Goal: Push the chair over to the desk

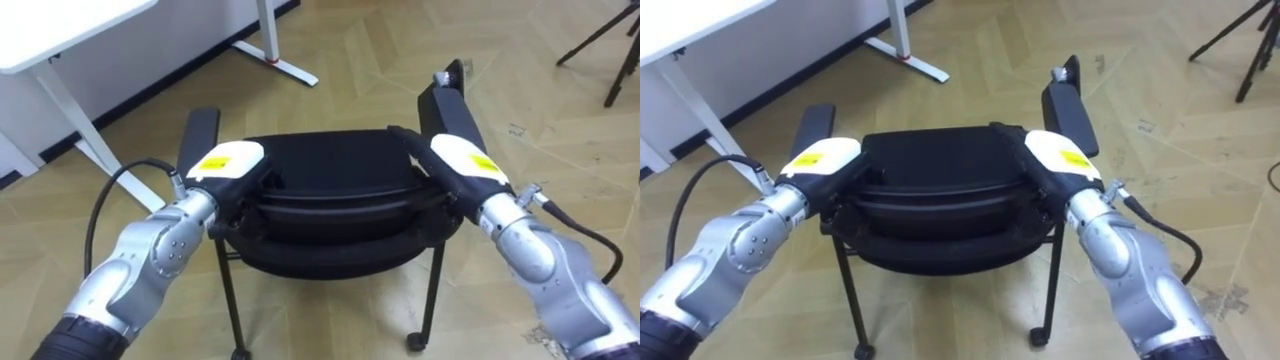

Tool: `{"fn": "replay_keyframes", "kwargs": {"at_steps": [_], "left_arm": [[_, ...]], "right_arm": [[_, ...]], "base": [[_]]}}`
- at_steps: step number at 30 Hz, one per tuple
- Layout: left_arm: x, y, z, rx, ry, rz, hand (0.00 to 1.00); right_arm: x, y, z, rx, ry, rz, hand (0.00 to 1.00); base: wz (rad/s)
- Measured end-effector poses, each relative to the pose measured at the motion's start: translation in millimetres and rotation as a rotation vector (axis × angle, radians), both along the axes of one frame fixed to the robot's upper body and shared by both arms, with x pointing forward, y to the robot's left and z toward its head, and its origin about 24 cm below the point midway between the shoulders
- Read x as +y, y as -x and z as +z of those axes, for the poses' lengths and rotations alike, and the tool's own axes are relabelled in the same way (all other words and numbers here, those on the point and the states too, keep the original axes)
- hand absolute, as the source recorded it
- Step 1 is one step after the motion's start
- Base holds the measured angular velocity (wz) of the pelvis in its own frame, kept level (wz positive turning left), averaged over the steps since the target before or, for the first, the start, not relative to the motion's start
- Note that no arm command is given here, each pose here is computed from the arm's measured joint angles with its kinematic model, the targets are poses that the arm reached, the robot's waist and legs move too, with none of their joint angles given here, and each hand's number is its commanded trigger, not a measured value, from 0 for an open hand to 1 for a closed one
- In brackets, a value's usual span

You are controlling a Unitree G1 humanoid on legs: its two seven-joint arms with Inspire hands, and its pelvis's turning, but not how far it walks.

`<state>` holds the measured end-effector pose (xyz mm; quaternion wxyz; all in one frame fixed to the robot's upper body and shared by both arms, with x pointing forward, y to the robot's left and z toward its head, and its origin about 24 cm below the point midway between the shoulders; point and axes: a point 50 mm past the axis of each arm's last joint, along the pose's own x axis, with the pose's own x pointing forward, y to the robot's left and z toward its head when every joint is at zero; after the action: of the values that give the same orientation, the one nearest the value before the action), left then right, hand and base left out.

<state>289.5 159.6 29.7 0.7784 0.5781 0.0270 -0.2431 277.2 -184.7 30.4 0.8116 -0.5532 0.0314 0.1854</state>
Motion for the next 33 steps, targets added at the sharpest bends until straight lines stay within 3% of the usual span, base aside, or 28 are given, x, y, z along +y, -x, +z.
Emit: {"fn": "replay_keyframes", "kwargs": {"at_steps": [17,18,19,20,33], "left_arm": [[-5.5,-5.5,4.0,0.014,-0.017,0.004,1.0],[-5.7,-5.4,4.1,0.014,-0.017,0.003,1.0],[-5.8,-5.4,4.0,0.015,-0.017,0.002,1.0],[-6.0,-5.3,4.0,0.015,-0.016,0.001,1.0],[-9.6,-8.7,9.2,-0.003,-0.013,-0.032,1.0]], "right_arm": [[0.2,-15.0,-6.1,-0.003,0.117,0.004,0.0],[-0.1,-15.0,-6.6,-0.003,0.127,0.005,0.7],[-0.6,-14.9,-7.3,-0.001,0.135,0.005,0.7],[-1.2,-15.0,-7.9,-0.001,0.141,0.003,1.0],[-6.1,-21.4,-7.7,-0.021,0.302,0.032,1.0]], "base": [[0.02],[0.0],[0.0],[0.0],[0.04]]}}
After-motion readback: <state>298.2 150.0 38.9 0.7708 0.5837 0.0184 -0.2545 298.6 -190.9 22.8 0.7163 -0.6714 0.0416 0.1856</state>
